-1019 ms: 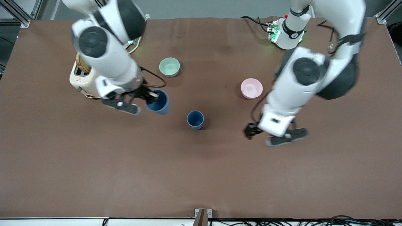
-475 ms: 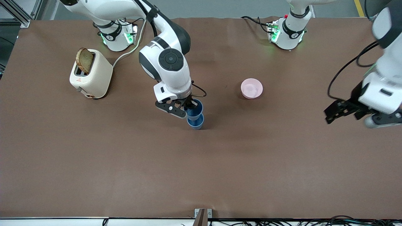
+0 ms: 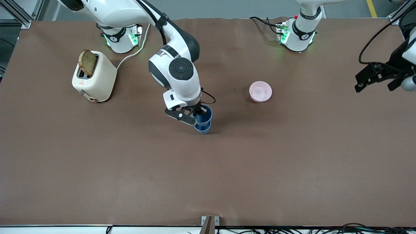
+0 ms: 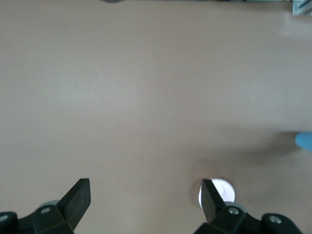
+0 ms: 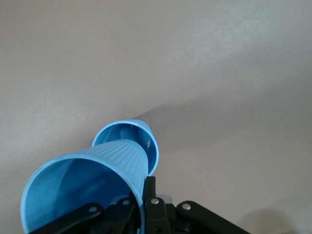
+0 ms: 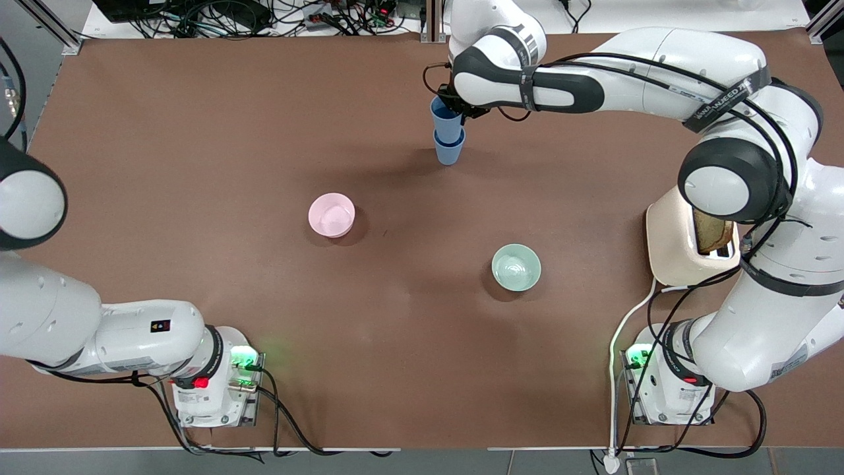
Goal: Stack blue cups with both arms
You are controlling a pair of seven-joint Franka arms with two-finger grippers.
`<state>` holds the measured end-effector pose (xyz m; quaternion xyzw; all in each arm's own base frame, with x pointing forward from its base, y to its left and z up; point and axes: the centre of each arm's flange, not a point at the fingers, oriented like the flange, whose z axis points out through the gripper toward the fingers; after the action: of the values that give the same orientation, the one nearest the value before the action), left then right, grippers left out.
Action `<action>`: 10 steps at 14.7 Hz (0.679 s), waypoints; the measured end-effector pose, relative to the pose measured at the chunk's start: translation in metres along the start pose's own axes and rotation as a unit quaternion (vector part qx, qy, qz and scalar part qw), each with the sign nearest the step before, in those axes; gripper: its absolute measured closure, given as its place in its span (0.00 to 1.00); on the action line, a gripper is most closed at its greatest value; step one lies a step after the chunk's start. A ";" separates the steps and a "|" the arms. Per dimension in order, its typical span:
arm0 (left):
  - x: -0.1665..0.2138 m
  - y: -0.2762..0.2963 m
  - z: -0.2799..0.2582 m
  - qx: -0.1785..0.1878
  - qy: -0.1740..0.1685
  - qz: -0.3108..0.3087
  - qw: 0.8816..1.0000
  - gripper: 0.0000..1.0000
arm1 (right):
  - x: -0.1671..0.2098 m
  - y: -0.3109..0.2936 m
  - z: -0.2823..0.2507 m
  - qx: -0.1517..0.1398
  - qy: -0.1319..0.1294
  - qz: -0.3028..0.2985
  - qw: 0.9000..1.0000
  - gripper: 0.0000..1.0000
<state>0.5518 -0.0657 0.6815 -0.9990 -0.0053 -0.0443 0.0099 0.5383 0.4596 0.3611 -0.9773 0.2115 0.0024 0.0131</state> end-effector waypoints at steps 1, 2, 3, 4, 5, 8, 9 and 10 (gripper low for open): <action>-0.008 -0.007 0.000 0.004 -0.004 -0.002 1.000 0.00 | 0.001 0.000 0.000 0.000 0.000 0.000 1.000 0.95; -0.014 -0.016 0.002 0.006 -0.008 -0.003 1.000 0.00 | 0.001 0.000 0.000 0.000 0.000 0.000 1.000 0.95; -0.019 -0.027 0.004 0.007 -0.012 -0.005 1.000 0.00 | 0.000 0.000 0.001 0.000 0.000 0.000 1.000 0.95; -0.024 -0.035 0.006 0.007 -0.017 -0.006 1.000 0.00 | 0.000 0.000 0.001 0.001 0.000 0.000 1.000 0.95; -0.028 -0.040 0.008 0.007 -0.021 -0.008 1.000 0.00 | 0.000 -0.001 0.002 0.002 0.001 -0.001 1.000 0.95; -0.034 -0.037 0.014 0.008 -0.029 -0.006 1.000 0.00 | 0.001 -0.002 0.007 0.001 0.001 -0.001 1.000 0.96; -0.034 -0.035 0.014 0.008 -0.029 -0.004 1.000 0.00 | 0.001 -0.002 0.008 0.000 0.002 -0.002 1.000 0.96; -0.034 -0.034 0.014 0.008 -0.029 -0.002 1.000 0.00 | 0.002 -0.001 0.009 -0.001 0.004 -0.003 1.000 0.96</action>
<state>0.5185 -0.0323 0.6648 -0.9997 -0.0081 -0.0154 0.0180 0.5404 0.4604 0.3518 -0.9779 0.2086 -0.0010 0.0116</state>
